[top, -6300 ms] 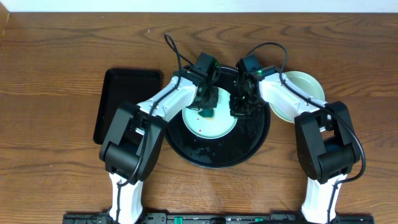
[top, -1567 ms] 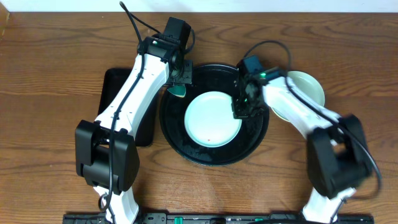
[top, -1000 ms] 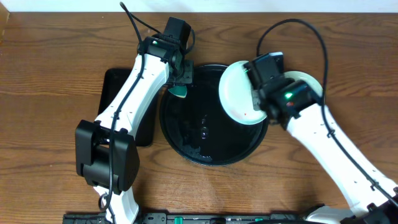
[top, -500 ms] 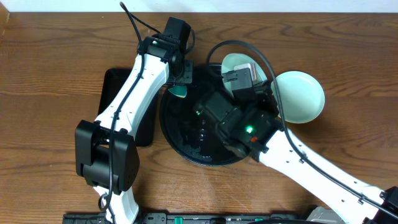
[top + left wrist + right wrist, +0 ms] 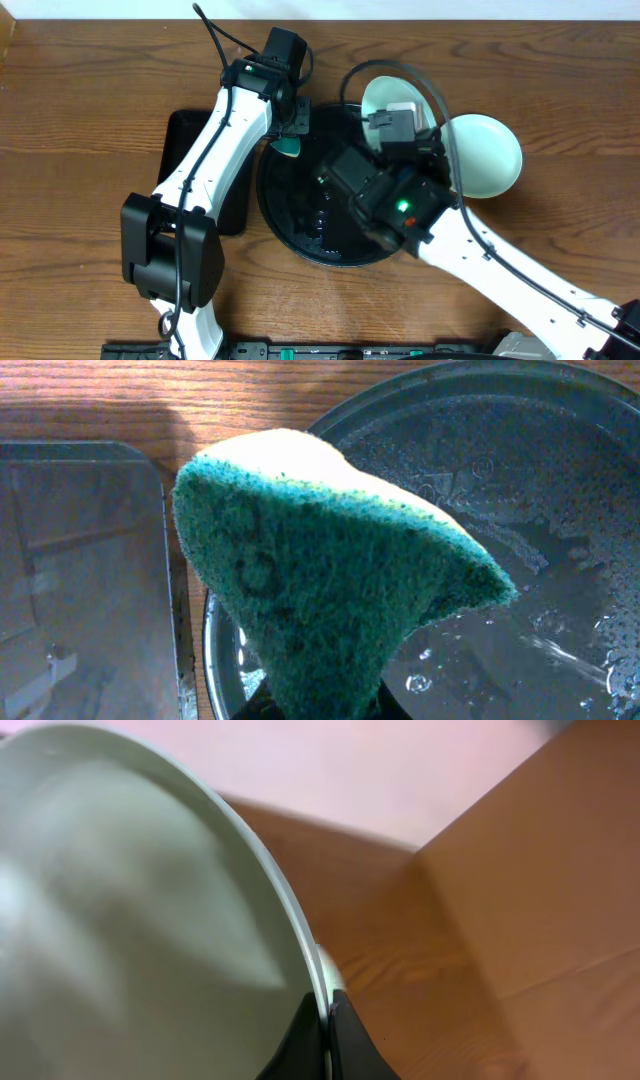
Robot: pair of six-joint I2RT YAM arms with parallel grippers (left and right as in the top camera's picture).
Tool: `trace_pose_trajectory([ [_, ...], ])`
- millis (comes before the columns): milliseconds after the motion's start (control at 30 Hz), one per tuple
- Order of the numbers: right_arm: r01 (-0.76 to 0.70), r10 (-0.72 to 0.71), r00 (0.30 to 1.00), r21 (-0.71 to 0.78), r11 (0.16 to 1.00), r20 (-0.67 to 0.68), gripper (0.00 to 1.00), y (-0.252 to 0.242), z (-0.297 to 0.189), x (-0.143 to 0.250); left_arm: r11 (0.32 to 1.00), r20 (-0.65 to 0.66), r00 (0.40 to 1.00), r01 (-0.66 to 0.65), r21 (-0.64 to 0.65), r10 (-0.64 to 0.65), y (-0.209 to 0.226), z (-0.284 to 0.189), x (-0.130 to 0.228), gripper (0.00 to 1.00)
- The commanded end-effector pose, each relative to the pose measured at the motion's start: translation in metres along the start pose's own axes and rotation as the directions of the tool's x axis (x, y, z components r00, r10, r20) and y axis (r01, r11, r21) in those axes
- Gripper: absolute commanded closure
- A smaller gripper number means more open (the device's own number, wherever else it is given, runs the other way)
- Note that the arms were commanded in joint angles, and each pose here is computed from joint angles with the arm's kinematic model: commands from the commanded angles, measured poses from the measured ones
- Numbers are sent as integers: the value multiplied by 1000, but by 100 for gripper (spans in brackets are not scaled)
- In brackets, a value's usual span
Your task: Clean dirty plates on tray and stack at the side
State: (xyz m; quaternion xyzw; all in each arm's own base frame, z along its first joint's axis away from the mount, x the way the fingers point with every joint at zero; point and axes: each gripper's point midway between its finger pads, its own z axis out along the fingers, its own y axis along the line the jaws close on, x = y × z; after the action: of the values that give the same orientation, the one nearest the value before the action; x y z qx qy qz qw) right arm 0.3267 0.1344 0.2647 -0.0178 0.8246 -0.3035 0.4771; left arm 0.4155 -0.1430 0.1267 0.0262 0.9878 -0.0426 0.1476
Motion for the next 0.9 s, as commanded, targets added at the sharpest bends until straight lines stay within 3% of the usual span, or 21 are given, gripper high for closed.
trace_pose_trajectory([
  [0, -139, 107, 973, -145, 980, -205, 99, 19, 18, 33, 1000, -2, 1000, 13, -3, -13, 2, 0, 1, 92],
  [200, -308, 139, 856, -275, 911, -498, 99, 58, 45, 86, 1000, -2, 1000, 12, -3, -12, 1, 0, 1, 92],
  [367, -404, 72, 746, -363, 840, -662, 99, 106, 53, 135, 1000, -2, 1000, 12, -3, -12, 2, 0, 1, 92],
  [567, -402, -54, 650, -403, 822, -758, 99, 143, 53, 184, 1000, -2, 1000, 12, -3, -12, 2, 0, 1, 92],
  [667, -382, -155, 638, -485, 787, -755, 98, 158, 48, 195, 1000, -2, 1000, 13, -3, -13, 2, 0, 1, 92],
  [867, -312, -275, 697, -625, 716, -663, 64, 160, 54, 184, 1000, -2, 1000, 12, -3, -12, 2, 0, 1, 92],
])
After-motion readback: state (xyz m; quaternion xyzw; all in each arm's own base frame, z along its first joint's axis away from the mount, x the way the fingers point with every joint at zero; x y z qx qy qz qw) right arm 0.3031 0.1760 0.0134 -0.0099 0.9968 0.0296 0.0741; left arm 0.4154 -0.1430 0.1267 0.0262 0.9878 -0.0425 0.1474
